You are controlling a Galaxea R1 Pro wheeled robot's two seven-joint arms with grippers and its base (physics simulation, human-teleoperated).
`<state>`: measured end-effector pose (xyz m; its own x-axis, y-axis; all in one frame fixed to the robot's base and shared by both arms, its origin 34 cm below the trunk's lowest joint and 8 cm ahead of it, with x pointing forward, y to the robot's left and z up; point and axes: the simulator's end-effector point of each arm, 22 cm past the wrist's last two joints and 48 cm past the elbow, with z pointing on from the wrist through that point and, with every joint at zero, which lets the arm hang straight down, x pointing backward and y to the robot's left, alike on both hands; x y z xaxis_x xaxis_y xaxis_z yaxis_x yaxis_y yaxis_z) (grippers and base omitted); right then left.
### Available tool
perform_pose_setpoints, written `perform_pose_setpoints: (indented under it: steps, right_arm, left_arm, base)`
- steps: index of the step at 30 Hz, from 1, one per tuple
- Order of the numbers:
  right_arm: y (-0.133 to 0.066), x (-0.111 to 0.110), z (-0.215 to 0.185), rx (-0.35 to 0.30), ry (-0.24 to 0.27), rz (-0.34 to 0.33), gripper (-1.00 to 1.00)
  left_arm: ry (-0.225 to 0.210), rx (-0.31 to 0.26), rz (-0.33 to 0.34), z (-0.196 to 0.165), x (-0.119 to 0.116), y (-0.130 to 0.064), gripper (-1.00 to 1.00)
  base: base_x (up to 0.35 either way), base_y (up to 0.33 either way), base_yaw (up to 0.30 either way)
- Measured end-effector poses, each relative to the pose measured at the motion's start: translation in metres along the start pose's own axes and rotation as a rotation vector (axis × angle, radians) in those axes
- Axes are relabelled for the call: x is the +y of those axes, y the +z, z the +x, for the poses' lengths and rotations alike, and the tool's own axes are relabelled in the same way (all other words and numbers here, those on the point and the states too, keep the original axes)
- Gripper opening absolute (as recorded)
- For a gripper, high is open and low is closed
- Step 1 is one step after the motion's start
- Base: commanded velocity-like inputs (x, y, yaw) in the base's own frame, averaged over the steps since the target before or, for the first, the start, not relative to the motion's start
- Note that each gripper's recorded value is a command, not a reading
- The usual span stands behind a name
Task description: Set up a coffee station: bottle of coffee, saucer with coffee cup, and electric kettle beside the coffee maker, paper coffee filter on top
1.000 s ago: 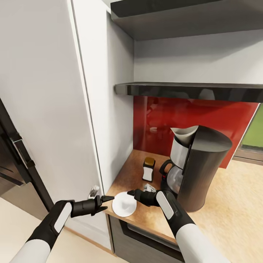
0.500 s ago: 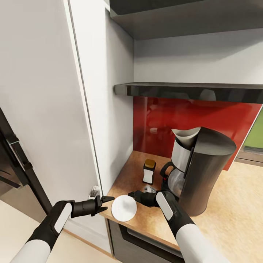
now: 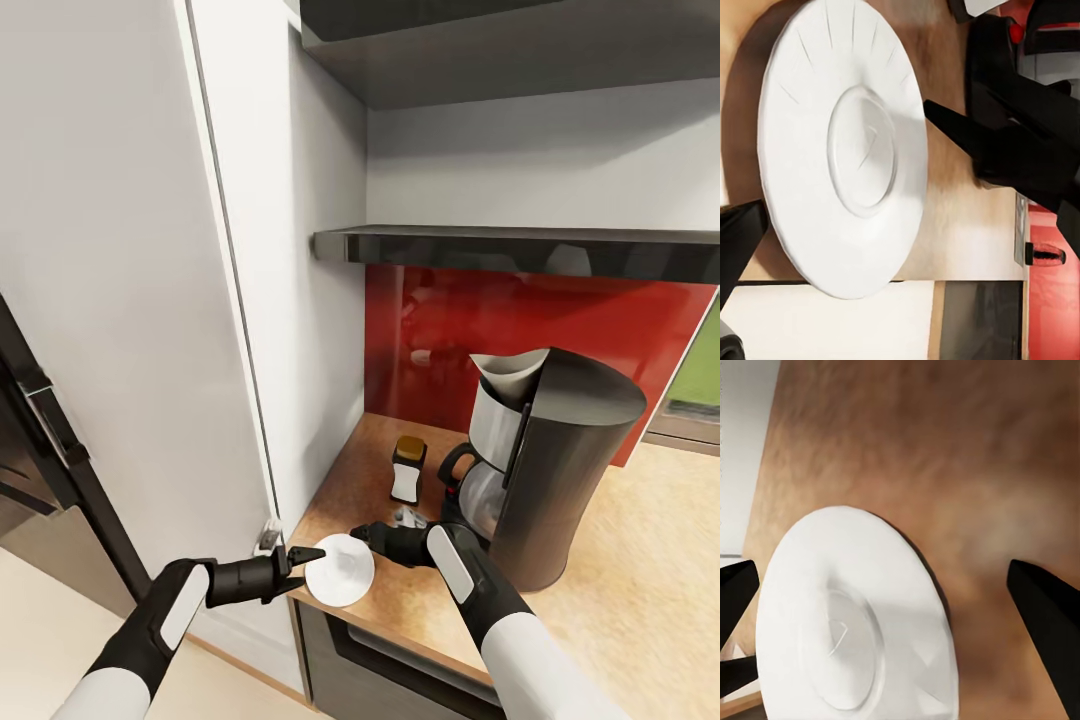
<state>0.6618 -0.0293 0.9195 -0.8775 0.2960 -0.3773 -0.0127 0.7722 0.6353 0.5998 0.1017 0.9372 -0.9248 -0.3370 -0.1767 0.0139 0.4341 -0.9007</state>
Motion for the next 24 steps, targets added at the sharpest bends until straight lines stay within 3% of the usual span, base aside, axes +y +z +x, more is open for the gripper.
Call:
perform_pose_setpoints:
  steps: [10, 15, 19, 24]
  right_arm:
    - [0.001, -0.001, 0.003, 0.006, 0.001, 0.000, 1.00]
    - [0.006, -0.008, 0.016, 0.038, 0.015, 0.009, 1.00]
    - [0.006, 0.006, 0.018, 0.043, 0.017, -0.055, 1.00]
    - [0.006, 0.011, 0.018, 0.043, 0.019, -0.079, 1.00]
  left_arm:
    - [-0.001, 0.004, 0.006, 0.002, -0.003, 0.004, 1.00]
    - [-0.002, 0.004, 0.006, 0.002, -0.003, 0.004, 1.00]
    - [-0.002, 0.004, 0.007, 0.002, -0.003, 0.004, 1.00]
    - [-0.003, 0.003, 0.008, 0.002, -0.003, 0.004, 1.00]
  base:
    - [0.000, 0.000, 0.000]
    - [0.000, 0.000, 0.000]
    - [0.000, 0.000, 0.000]
    - [0.000, 0.000, 0.000]
